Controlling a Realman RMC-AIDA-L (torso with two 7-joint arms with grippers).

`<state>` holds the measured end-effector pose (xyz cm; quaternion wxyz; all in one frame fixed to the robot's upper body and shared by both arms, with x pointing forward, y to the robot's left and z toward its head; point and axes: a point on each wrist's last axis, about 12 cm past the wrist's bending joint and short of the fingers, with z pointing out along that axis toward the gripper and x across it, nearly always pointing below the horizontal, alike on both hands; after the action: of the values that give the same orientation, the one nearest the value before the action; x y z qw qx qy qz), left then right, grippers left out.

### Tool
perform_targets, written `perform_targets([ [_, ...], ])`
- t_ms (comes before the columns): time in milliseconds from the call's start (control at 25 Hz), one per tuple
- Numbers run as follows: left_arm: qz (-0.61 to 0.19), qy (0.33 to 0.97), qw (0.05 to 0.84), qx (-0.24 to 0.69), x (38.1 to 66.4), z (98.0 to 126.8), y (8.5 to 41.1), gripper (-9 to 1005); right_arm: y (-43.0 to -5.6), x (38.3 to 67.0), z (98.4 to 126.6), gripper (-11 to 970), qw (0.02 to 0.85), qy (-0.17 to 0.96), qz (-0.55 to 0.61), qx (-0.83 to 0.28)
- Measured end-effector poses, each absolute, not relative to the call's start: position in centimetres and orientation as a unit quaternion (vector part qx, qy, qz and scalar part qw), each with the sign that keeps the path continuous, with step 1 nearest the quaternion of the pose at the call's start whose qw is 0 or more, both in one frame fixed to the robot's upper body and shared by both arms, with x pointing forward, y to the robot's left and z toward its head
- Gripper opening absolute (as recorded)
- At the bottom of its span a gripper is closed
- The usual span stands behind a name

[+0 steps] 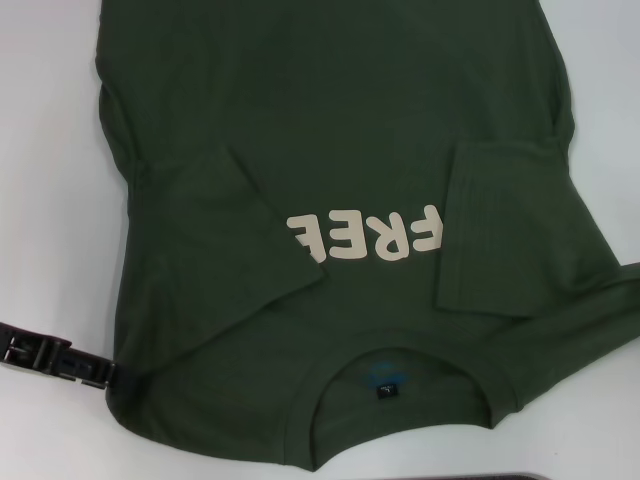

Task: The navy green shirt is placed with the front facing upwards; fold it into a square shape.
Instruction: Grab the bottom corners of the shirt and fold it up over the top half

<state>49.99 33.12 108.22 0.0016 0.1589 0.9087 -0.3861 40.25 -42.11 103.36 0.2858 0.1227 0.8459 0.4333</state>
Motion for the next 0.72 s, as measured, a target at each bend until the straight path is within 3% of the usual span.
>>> perform_targets([
  [720, -0.385, 0.907, -0.009, 0.167, 49.86, 107.82, 32.59, 604, -42.10, 40.24, 103.37, 30, 0.285, 0.846, 0.434, 0.122],
])
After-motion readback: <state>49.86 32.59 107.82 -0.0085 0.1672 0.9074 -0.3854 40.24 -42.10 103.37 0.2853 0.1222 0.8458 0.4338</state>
